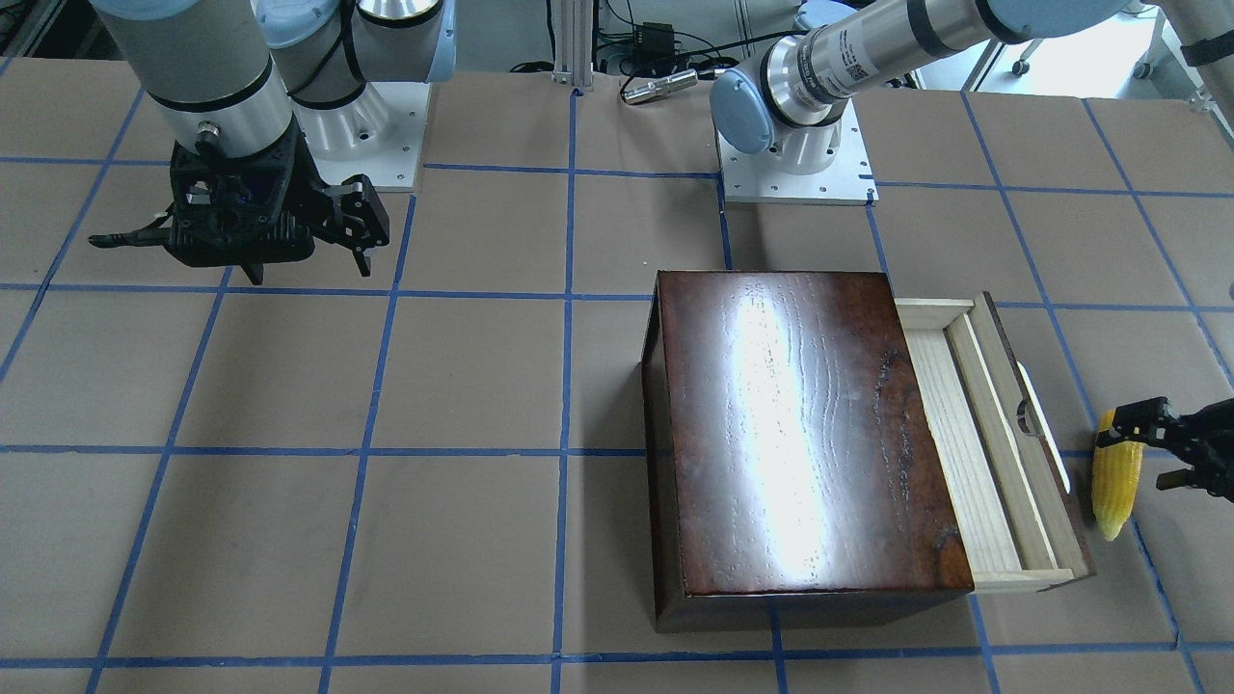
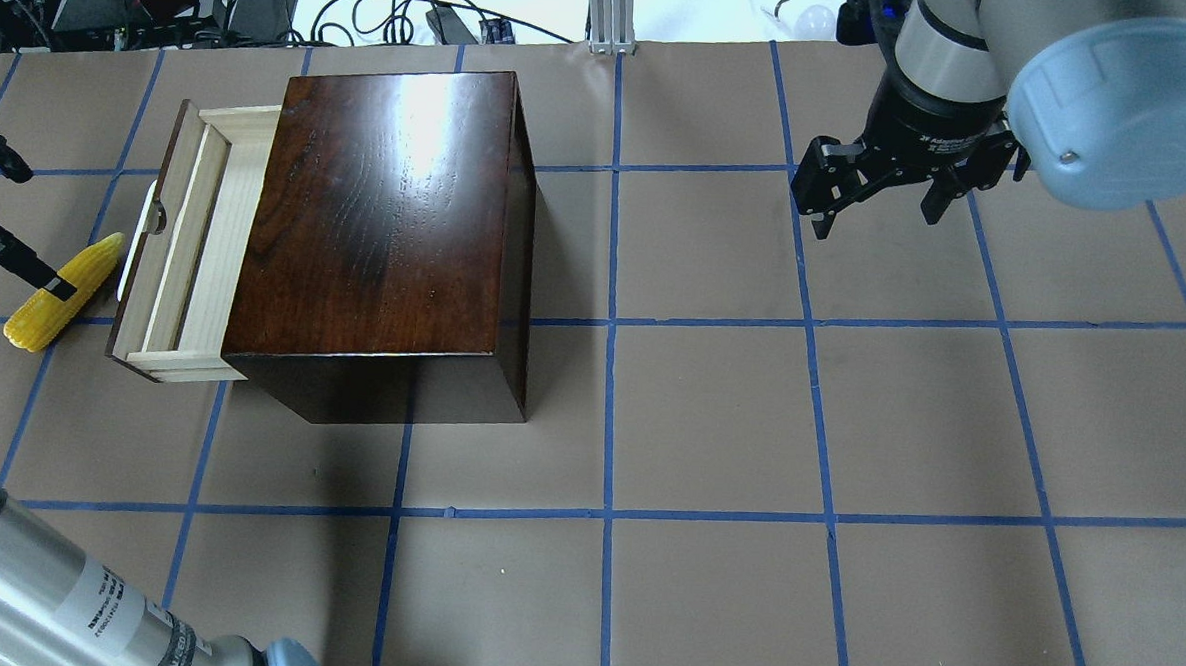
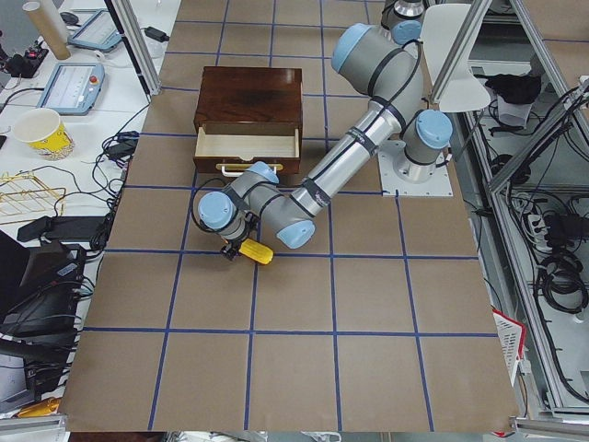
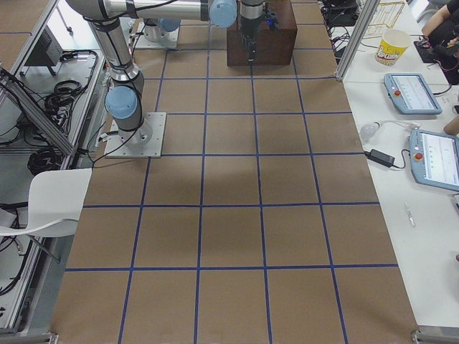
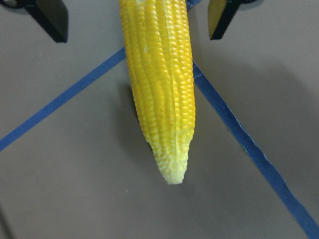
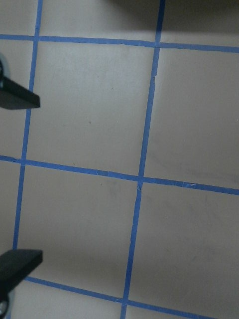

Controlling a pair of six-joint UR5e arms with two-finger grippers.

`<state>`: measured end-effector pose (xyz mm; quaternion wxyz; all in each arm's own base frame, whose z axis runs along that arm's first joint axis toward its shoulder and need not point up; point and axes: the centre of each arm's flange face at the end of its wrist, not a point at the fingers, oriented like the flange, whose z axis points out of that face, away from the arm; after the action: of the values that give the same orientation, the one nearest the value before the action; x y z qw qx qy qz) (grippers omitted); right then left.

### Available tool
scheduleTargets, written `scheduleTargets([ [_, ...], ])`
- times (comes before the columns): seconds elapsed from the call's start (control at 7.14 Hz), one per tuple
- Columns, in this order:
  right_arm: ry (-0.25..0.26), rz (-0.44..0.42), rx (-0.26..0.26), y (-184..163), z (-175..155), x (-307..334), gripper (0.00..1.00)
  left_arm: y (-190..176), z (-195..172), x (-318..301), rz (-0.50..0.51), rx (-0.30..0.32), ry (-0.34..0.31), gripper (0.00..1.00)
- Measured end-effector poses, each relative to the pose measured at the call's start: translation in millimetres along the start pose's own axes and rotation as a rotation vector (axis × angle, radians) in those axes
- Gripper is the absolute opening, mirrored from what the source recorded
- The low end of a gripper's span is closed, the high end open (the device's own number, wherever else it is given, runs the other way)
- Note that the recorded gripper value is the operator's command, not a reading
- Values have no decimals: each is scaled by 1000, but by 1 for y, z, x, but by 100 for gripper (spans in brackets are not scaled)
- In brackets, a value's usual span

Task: Open drawer and put corn inside
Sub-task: 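Lower the left gripper and grasp the yellow corn cob, then lift the corn and carry it with the left gripper over the open drawer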

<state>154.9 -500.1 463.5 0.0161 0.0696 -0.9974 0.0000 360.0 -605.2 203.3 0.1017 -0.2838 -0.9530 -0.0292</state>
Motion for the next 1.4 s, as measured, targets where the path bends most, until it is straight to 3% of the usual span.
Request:
scheduleTargets([
  [0.14, 0, 1, 0, 0, 0, 0, 100, 0, 8, -2, 4, -2, 7, 99],
  [0.28, 0, 0, 0, 0, 0, 0, 100, 0, 14, -5, 4, -4, 14, 60],
  [0.42, 0, -1, 0, 0, 0, 0, 100, 0, 18, -7, 3, -10, 17, 13],
  [0.56, 0, -1, 0, 0, 0, 0, 100, 2, 19, -9, 5, -34, 10, 0],
  [0.98, 0, 0, 0, 0, 0, 0, 100, 6, 8, -10, 7, -84, -19, 0],
  [1.4, 0, -1, -1, 0, 0, -1, 100, -6, -58, 2, -16, -76, -88, 0],
])
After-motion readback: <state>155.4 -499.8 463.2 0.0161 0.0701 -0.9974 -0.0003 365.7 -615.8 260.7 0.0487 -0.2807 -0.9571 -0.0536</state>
